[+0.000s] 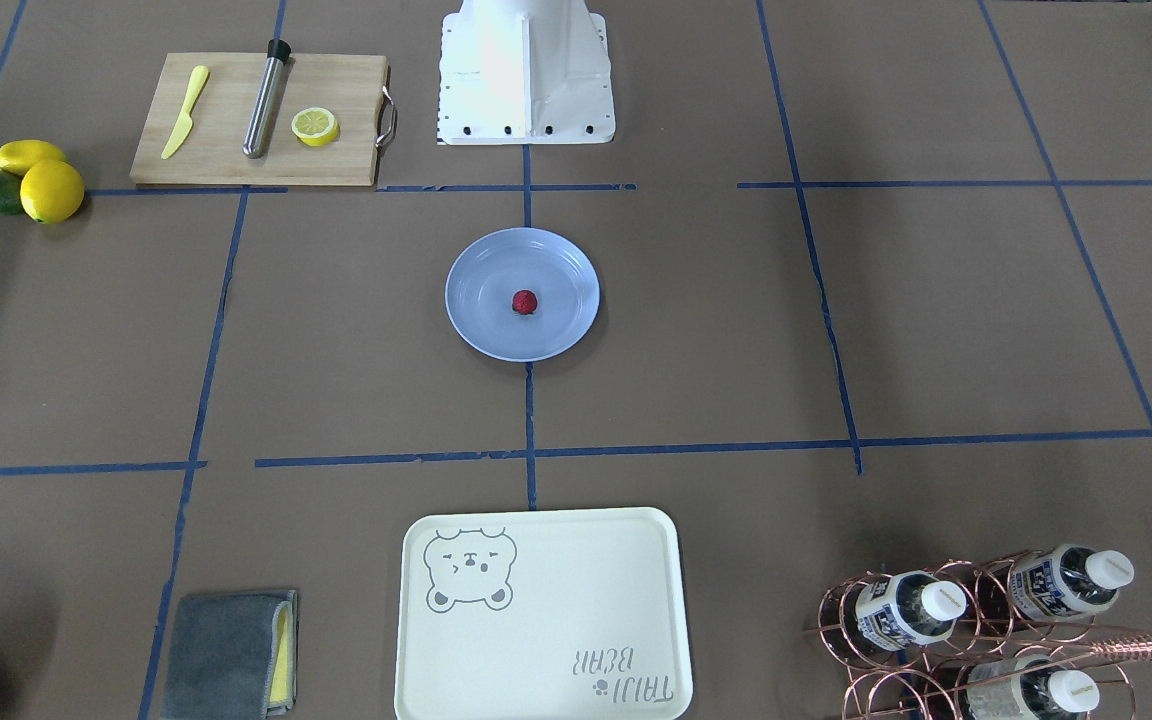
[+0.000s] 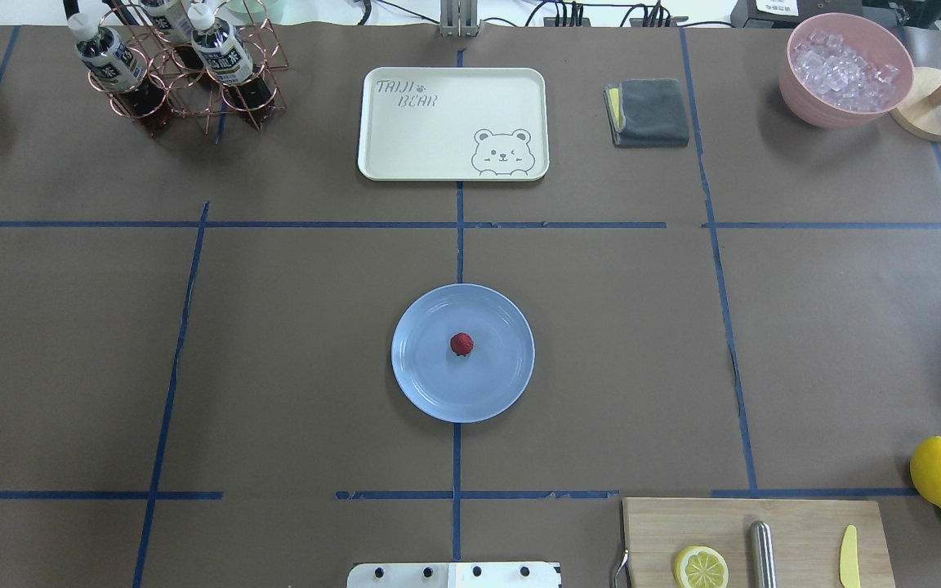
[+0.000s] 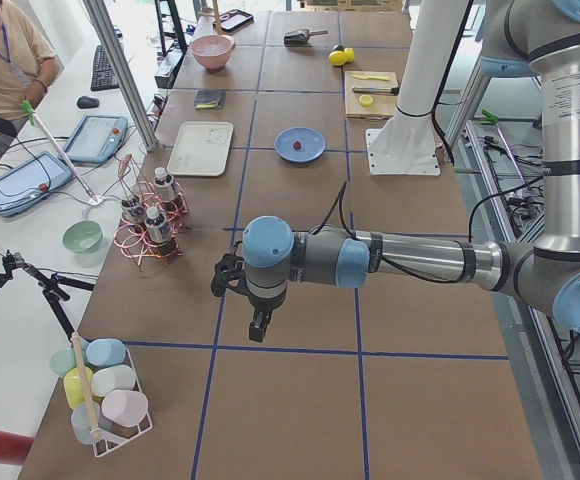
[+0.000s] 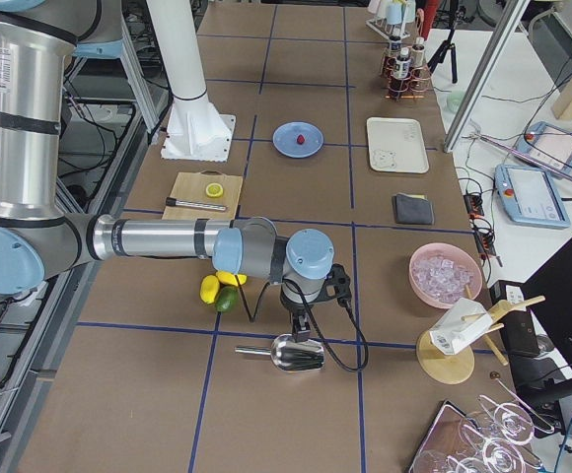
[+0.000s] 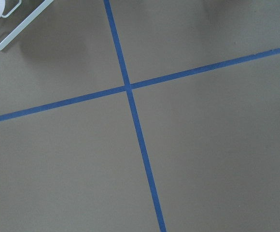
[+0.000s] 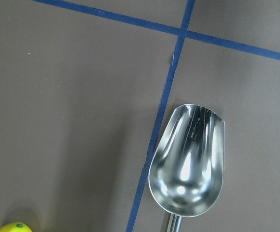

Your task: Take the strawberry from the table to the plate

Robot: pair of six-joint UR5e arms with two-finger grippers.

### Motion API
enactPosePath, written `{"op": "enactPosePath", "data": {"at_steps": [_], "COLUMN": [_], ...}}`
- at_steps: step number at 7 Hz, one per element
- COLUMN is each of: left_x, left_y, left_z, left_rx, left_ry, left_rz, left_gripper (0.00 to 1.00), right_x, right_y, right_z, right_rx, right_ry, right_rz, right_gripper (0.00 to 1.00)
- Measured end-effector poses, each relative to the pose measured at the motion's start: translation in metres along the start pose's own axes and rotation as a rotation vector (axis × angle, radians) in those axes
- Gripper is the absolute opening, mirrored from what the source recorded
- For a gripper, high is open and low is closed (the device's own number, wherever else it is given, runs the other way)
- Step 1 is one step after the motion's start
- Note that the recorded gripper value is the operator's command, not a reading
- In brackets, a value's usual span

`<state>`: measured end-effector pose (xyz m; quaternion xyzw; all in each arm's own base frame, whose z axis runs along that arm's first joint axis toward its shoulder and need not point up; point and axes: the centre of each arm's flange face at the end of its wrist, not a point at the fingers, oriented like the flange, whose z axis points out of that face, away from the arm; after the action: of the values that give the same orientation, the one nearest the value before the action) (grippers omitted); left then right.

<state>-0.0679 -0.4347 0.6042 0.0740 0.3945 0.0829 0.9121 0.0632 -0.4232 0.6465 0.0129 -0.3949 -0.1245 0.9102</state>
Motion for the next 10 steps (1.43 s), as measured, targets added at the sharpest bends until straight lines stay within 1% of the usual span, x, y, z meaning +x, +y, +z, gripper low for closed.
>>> {"op": "enactPosePath", "data": {"at_steps": [2, 3, 4, 5, 9, 10], "left_x": [-0.006, -0.01, -0.011, -0.012, -0.017, -0.016], "left_y": [0.007, 0.011, 0.013, 0.013, 0.013, 0.012], "left_z": [0.002, 0.004, 0.006, 0.007, 0.014, 0.013], "left_rx": [-0.029, -0.037, -0.04, -0.041, -0.051, -0.048], "left_ry": [-0.055, -0.068, -0.071, -0.072, -0.067, -0.067], "left_rz": [-0.048, -0.06, -0.062, -0.061, -0.066, -0.063], "left_gripper": [1.0, 1.0, 1.0, 1.0, 1.0, 1.0], "right_x": [0.003, 0.004, 0.007, 0.012, 0.013, 0.011], "right_y": [0.0, -0.002, -0.004, -0.004, -0.006, -0.007], "right_z": [0.003, 0.001, 0.0, 0.001, 0.004, 0.003], "right_rx": [-0.004, 0.006, 0.02, 0.024, 0.031, 0.037], "right_ry": [0.001, 0.026, 0.069, 0.092, 0.08, 0.065], "right_rz": [0.002, -0.016, -0.037, -0.042, -0.041, -0.043], "right_gripper": [1.0, 1.0, 1.0, 1.0, 1.0, 1.0]}}
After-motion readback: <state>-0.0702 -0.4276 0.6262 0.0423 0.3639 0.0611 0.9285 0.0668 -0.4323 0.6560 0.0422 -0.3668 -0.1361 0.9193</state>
